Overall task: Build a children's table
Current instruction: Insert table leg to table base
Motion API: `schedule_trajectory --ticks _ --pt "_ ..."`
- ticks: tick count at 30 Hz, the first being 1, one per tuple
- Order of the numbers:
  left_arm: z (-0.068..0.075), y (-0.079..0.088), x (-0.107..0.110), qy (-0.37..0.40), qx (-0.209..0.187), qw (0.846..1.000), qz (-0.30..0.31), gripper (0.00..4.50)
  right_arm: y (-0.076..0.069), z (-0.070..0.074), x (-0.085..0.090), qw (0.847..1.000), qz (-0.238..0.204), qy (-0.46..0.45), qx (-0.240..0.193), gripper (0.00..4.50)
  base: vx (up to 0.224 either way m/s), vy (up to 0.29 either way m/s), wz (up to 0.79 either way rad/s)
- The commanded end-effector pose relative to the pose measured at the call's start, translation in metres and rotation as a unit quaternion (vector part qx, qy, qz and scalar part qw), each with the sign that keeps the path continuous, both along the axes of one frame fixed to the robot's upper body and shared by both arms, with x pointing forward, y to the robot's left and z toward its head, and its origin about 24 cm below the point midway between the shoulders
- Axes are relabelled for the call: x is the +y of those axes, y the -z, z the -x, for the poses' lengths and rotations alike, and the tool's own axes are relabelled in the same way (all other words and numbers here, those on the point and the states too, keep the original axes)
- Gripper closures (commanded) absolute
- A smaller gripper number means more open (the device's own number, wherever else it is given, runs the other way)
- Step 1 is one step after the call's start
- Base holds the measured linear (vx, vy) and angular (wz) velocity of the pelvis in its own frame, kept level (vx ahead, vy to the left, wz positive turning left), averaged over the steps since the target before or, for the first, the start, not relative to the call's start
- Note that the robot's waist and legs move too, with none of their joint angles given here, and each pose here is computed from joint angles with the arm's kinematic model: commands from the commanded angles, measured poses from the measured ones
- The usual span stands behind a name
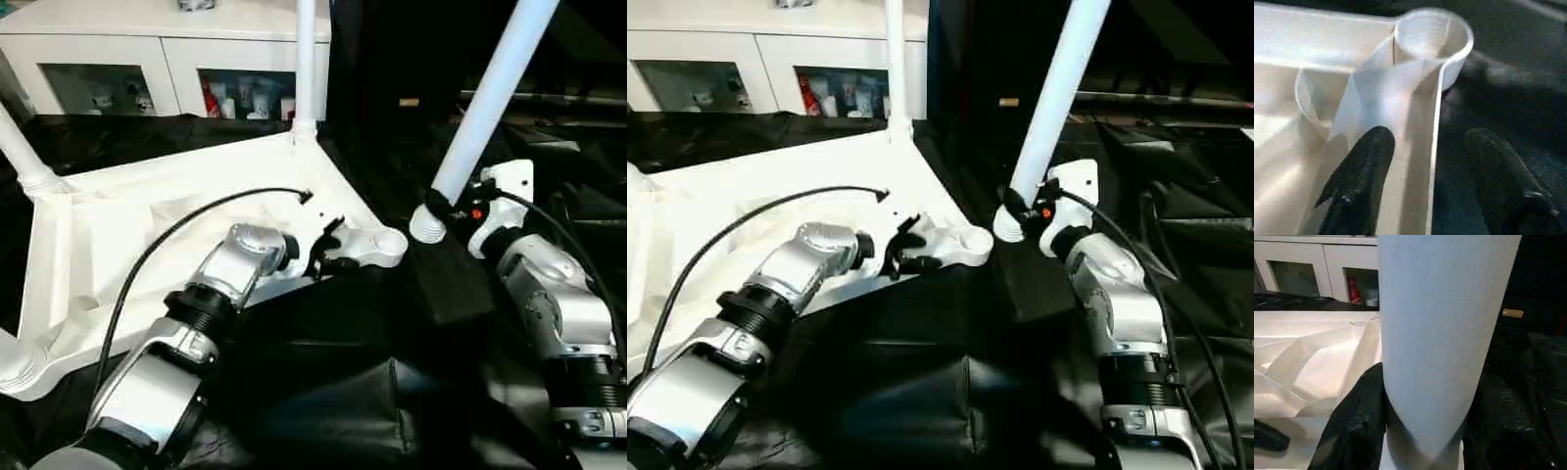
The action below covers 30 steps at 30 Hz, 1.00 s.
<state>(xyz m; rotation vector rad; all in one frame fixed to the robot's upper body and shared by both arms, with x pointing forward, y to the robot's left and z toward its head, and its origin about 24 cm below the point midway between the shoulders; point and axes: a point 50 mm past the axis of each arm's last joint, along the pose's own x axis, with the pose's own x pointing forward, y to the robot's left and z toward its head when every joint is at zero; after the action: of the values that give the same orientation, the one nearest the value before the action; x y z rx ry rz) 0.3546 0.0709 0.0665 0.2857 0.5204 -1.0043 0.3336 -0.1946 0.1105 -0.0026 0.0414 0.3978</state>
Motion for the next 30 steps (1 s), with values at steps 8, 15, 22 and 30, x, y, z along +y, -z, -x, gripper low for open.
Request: schedule_trajectory --ticks 8,15,22,30 --pt "-0.004 -0.004 0.000 0.008 -0.004 1.000 -0.009 2.71 -0.005 0.001 -0.001 1.000 0.009 0.002 -0.008 2.64 0.000 0.000 0.00" --pt "-0.004 -0.003 0.002 0.009 -0.002 1.000 -0.009 3.25 -0.005 0.000 0.000 1.000 0.009 0.000 -0.009 2.64 0.000 0.000 0.00" --pt "-0.003 0.000 0.005 0.017 0.007 1.000 -0.021 3.86 -0.005 0.000 -0.001 1.000 0.011 0.000 -0.009 2.64 0.000 0.000 0.00" --pt "-0.003 0.000 0.009 0.023 0.010 0.999 -0.037 4.40 -0.007 -0.001 -0.002 1.000 0.011 -0.002 -0.011 2.64 0.000 0.000 0.00"
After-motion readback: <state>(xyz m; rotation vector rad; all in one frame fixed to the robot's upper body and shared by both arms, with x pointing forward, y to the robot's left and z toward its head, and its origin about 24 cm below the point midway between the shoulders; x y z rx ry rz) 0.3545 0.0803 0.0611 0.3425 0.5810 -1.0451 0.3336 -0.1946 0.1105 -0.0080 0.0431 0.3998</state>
